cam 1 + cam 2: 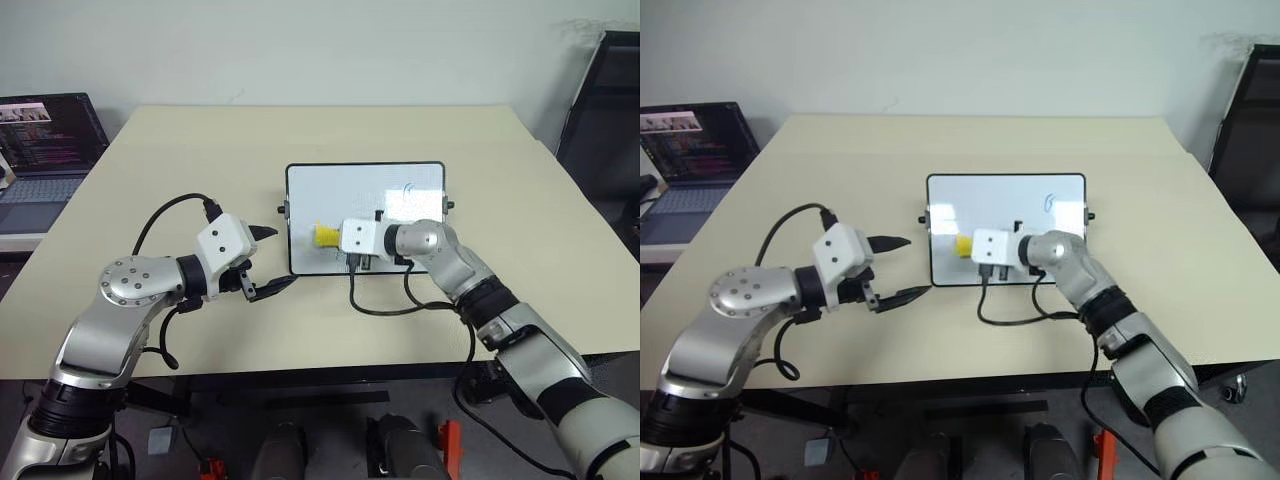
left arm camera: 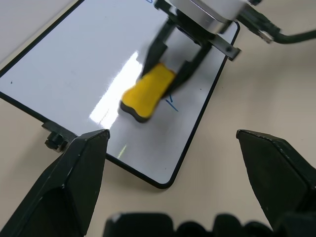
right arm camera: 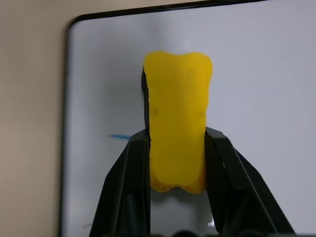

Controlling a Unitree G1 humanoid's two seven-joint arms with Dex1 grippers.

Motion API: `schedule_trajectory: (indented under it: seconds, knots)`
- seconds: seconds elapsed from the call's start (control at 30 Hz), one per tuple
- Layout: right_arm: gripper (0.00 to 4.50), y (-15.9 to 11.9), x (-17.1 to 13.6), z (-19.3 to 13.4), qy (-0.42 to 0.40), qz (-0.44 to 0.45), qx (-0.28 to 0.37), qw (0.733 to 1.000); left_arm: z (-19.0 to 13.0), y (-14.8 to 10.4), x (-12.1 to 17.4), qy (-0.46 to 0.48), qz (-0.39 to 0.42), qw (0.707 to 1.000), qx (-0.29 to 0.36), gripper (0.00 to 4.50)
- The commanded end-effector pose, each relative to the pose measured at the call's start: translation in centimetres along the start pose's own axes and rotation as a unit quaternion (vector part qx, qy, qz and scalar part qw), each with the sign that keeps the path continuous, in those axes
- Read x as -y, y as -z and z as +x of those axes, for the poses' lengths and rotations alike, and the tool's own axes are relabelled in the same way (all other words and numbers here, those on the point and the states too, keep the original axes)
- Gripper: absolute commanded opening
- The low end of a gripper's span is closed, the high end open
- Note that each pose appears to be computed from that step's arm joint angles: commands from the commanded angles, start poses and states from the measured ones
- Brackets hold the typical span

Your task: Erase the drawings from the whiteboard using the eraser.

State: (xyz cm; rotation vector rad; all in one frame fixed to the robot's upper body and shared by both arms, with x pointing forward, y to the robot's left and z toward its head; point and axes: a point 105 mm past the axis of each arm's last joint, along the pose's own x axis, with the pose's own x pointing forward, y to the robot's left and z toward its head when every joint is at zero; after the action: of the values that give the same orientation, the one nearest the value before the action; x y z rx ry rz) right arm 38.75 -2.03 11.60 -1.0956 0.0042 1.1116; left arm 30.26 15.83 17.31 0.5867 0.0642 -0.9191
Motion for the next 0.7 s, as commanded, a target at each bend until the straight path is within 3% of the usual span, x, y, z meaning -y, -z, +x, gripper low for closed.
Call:
schedule_trajectory:
  seconds: [0.03,0.23,0.53,0.7]
  knots:
    - [1.09,2.1,-2.4,-0.3,-0.051,0.021,-0.040,0.998,-0.7,-0.7,-0.6,-0.011,0.017,1.000,0.007,4.50]
    - [1.09,2.2,-2.7,-0.6,-0.053,0.024,-0.044,0.997,-0.6,-0.7,-0.7,-0.012,0.017,1.000,0.008,4.50]
    - [1.09,2.1,4.4,-2.1,0.088,0.013,-0.075,0.993,-0.4,-0.7,-0.9,-0.015,0.017,1.000,0.011,4.50]
    - [1.09,1.6,6.4,-2.6,0.127,-0.007,-0.084,0.988,-0.1,-0.7,-0.9,-0.015,0.017,1.000,0.013,4.50]
